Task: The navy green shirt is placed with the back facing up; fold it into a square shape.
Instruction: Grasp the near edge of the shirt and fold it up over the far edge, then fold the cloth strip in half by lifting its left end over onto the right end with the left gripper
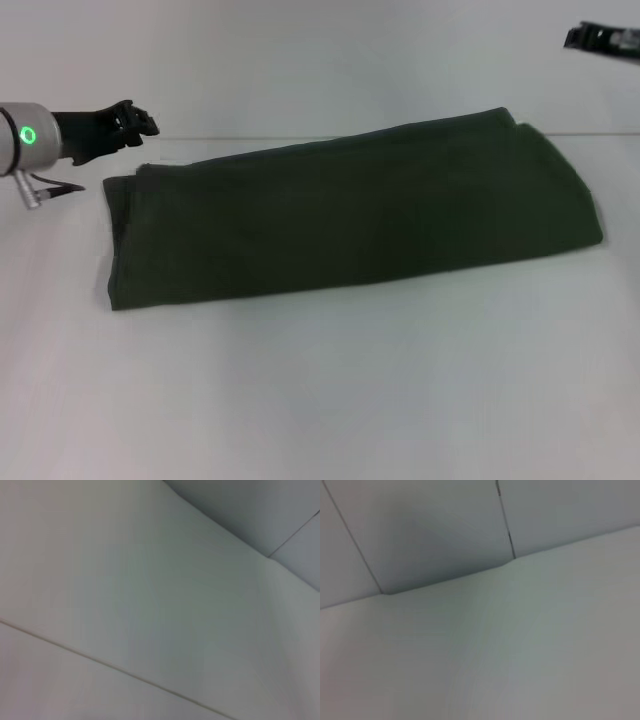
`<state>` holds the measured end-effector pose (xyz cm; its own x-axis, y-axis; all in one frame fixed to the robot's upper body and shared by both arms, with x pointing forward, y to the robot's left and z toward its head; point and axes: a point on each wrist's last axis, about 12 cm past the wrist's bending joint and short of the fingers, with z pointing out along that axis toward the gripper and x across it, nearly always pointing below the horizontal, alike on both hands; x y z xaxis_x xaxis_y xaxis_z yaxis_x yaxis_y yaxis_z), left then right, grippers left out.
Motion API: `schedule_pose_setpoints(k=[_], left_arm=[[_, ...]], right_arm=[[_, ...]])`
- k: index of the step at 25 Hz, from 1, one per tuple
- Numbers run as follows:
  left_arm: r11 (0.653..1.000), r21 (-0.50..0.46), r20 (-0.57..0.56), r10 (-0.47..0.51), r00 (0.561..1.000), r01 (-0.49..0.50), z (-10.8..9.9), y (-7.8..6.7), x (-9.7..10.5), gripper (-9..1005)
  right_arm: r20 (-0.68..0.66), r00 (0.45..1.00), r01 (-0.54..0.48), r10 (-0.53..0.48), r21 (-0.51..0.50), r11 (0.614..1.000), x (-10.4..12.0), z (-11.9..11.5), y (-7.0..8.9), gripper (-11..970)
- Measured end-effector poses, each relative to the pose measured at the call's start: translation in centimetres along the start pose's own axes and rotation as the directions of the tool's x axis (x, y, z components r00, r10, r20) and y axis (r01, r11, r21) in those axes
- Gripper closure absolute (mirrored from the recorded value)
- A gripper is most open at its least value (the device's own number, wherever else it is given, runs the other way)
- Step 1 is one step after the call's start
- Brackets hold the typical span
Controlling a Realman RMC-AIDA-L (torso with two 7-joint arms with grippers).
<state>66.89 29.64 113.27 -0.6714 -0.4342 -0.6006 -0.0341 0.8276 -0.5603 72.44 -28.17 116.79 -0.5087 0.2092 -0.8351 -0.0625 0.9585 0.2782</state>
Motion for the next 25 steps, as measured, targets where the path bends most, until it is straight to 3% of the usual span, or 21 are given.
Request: schedule_pose_setpoints(k=[3, 7, 10, 11, 12, 13, 15, 16, 17, 19, 24, 25], left_arm=[[1.000, 0.014, 0.027, -0.022, 0.999, 0.022, -0.1, -0.3, 0.6, 745], [0.993, 0.085, 0.060, -0.088, 0.994, 0.082, -1.6, 0.1, 2.1, 634], [0.963, 0.222, 0.026, -0.165, 0.986, 0.155, -3.1, 1.4, 3.9, 576], [0.963, 0.222, 0.026, -0.165, 0.986, 0.155, -3.1, 1.4, 3.9, 557], [0.911, 0.334, -0.043, -0.243, 0.969, 0.243, -4.4, 2.8, 5.2, 538], [0.881, 0.373, -0.080, -0.281, 0.956, 0.290, -5.0, 3.6, 5.6, 519], [0.835, 0.411, -0.140, -0.338, 0.931, 0.365, -5.9, 4.9, 6.6, 480], [0.835, 0.411, -0.140, -0.338, 0.931, 0.365, -5.9, 4.9, 6.6, 461], [0.796, 0.420, -0.194, -0.391, 0.900, 0.436, -6.7, 6.2, 8.1, 442], [0.783, 0.407, -0.207, -0.423, 0.882, 0.471, -7.0, 6.8, 9.2, 348], [0.772, 0.361, -0.185, -0.491, 0.852, 0.523, -6.6, 7.7, 11.1, 74], [0.775, 0.345, -0.176, -0.501, 0.847, 0.530, -6.3, 7.9, 11.4, 74]], right_arm=[[-0.009, 1.000, -0.025, 0.025, -0.042, 0.999, -1.1, -0.9, -0.6, 778], [-0.080, 0.988, -0.144, 0.130, -0.198, 0.970, -0.5, -4.0, -2.4, 582], [-0.133, 0.962, -0.273, 0.240, -0.367, 0.889, 2.3, -7.1, -4.0, 450], [-0.148, 0.951, -0.310, 0.273, -0.426, 0.850, 3.4, -8.2, -4.6, 409], [-0.162, 0.939, -0.342, 0.302, -0.476, 0.810, 4.5, -9.3, -5.1, 367], [-0.178, 0.930, -0.368, 0.322, -0.510, 0.778, 5.5, -10.1, -5.5, 325], [-0.210, 0.905, -0.423, 0.371, -0.543, 0.725, 7.5, -11.6, -6.6, 245], [-0.219, 0.895, -0.442, 0.387, -0.548, 0.710, 8.2, -12.2, -7.0, 206], [-0.228, 0.885, -0.461, 0.406, -0.547, 0.699, 9.0, -12.7, -7.4, 167], [-0.236, 0.868, -0.491, 0.437, -0.541, 0.683, 10.2, -13.2, -7.9, 89], [-0.240, 0.852, -0.515, 0.464, -0.534, 0.670, 11.6, -13.3, -8.3, 62], [-0.240, 0.853, -0.515, 0.464, -0.532, 0.671, 11.7, -13.2, -8.3, 56]])
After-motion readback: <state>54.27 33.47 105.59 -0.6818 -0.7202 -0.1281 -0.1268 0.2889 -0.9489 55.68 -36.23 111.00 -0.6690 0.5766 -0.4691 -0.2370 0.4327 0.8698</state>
